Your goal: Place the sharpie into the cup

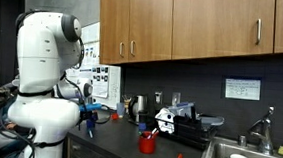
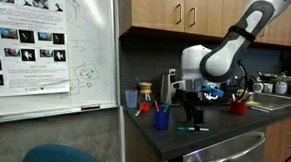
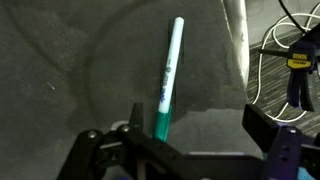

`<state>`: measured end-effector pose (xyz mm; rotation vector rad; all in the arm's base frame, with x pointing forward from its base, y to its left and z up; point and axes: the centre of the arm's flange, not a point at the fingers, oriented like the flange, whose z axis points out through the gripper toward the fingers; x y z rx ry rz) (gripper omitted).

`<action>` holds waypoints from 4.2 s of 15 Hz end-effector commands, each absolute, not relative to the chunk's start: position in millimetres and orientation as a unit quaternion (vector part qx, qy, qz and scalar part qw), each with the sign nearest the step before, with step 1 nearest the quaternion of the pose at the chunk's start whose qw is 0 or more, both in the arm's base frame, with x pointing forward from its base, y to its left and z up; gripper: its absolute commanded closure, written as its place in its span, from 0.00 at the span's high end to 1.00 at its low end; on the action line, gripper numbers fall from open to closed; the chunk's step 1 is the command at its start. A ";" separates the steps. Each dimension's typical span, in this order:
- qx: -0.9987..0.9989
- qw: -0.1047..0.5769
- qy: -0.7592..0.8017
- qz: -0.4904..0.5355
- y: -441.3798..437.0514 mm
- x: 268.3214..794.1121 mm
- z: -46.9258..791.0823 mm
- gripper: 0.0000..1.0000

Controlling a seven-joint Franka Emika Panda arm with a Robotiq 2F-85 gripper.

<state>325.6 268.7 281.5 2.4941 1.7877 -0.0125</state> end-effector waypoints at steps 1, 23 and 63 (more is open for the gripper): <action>0.810 0.043 0.585 0.001 282.5 343.8 281.0 1.00; 0.824 0.013 0.567 -0.010 283.8 385.3 252.2 0.46; 0.586 -0.171 0.765 0.206 319.9 367.0 445.0 0.04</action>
